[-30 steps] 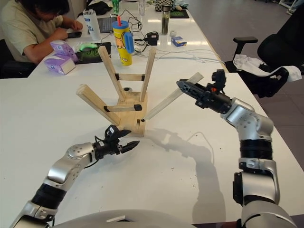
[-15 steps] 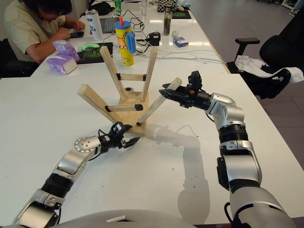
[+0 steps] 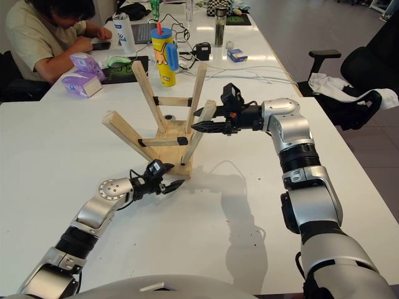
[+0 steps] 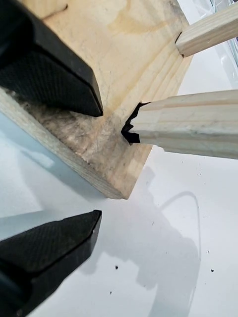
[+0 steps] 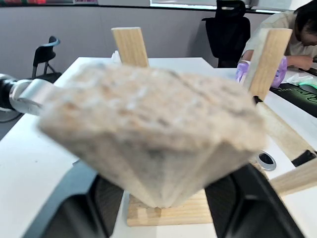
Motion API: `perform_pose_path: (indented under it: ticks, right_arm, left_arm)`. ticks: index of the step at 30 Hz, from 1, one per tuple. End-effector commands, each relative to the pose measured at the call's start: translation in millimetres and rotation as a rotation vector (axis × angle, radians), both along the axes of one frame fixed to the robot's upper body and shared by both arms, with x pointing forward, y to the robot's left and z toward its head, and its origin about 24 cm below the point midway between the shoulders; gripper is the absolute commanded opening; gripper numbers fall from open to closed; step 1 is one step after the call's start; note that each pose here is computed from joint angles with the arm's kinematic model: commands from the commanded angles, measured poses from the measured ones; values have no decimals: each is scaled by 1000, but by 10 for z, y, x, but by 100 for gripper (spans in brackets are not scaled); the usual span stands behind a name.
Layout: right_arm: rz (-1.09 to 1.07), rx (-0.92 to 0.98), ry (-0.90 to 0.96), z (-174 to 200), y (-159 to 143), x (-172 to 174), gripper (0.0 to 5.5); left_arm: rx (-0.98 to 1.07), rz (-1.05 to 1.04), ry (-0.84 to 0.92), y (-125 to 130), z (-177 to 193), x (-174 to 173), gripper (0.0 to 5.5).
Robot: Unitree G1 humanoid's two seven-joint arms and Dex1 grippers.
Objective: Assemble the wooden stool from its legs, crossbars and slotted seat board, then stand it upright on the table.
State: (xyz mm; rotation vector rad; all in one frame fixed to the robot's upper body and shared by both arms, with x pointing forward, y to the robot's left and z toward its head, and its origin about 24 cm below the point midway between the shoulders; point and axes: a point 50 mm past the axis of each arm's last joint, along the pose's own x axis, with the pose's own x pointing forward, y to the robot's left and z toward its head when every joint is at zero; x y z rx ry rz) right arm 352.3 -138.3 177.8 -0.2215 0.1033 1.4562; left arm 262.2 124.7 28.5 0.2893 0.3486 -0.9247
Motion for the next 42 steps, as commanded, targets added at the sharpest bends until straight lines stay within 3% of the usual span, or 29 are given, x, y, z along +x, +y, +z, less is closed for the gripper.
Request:
perform_pose_path:
  ticks: [1, 13, 23, 29, 36, 40, 42]
  right_arm:
    - [-55, -141, 46, -324, 100, -53, 204]
    - [35, -187, -3, -377, 291, -253, 204]
    - [-37, -217, 21, -370, 426, -126, 204]
    - [-52, -251, 54, -358, 384, -138, 204]
    - [-87, -291, 52, -354, 346, -155, 204]
    - [-92, -304, 65, -389, 347, -156, 204]
    - [-93, -308, 70, -415, 360, -155, 204]
  left_arm:
    - [74, 9, 192, 23, -375, -211, 351]
    - [63, 19, 210, -31, -416, -235, 351]
    - [47, 52, 167, -52, -396, -219, 351]
    - [-103, 183, -240, -44, 183, -255, 351]
    - [98, 391, -1115, 228, 1299, -524, 351]
    - [207, 458, -1264, 155, 1600, -294, 351]
    - [316, 411, -1204, 61, 1427, -152, 351]
